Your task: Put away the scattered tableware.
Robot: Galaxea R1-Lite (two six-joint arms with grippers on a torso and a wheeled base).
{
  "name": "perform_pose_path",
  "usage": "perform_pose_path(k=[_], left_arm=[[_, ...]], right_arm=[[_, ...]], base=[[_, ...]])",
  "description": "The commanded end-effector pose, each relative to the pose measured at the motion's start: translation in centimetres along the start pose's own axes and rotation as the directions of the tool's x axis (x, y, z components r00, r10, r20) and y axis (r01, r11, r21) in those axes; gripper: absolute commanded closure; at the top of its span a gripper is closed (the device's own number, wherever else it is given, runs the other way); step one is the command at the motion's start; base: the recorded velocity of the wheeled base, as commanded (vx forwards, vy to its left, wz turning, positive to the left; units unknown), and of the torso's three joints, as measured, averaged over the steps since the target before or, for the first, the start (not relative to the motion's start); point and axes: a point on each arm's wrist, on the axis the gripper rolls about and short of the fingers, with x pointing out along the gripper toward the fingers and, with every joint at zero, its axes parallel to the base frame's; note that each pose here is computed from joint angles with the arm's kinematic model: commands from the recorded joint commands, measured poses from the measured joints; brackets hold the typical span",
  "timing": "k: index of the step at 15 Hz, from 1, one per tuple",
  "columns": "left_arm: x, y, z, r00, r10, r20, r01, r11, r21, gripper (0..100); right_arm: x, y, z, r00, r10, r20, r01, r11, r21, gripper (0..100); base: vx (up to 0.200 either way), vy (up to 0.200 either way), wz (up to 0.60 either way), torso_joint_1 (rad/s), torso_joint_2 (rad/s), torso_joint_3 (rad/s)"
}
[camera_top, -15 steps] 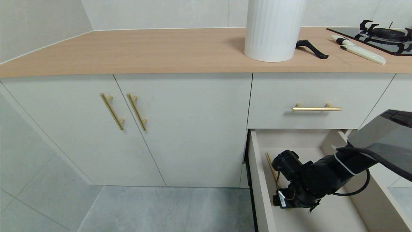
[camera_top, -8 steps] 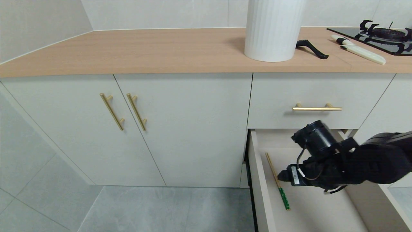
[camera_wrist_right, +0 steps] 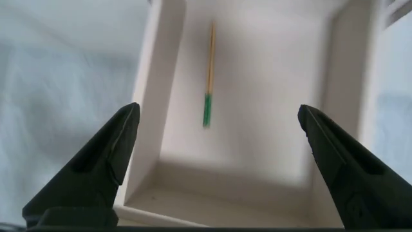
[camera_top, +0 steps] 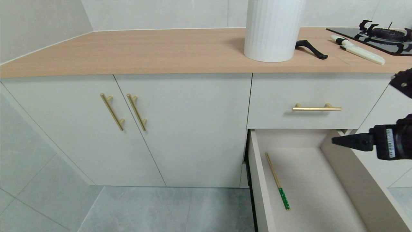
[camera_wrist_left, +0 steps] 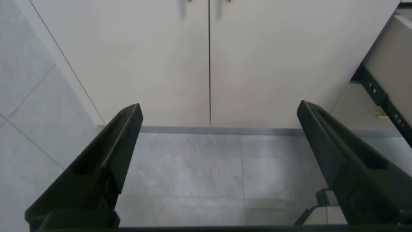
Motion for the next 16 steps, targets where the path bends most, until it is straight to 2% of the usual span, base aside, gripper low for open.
perform_pose_path(k=[1,9,13,16], left_arm=[[0.01,0.0,-0.01,1.0,0.001,-0.002,-0.001,1.0,0.0,0],[0.01,0.0,-0.01,1.0,0.001,-0.002,-0.001,1.0,0.0,0],[0.01,0.0,-0.01,1.0,0.001,-0.002,-0.001,1.0,0.0,0],[0.01,0.0,-0.01,1.0,0.001,-0.002,-0.001,1.0,0.0,0]], right_arm=[[-3.13,-0.78,0.26,0.994,0.017,0.109,-0.019,1.0,0.022,0],[-3.09,-1.18,0.39,0.99,-0.003,0.14,0.001,1.0,0.012,0],[-2.94,-1.18,0.25,0.991,-0.003,0.132,0.002,1.0,0.009,0],[-2.92,-1.18,0.22,0.991,-0.002,0.13,0.0,1.0,0.009,0]], base=[[0.0,0.0,0.0,0.0,0.0,0.0],[0.0,0.0,0.0,0.007,-0.01,-0.003],[0.0,0.0,0.0,0.138,-0.2,-0.222],[0.0,0.0,0.0,0.167,-0.6,-0.261]])
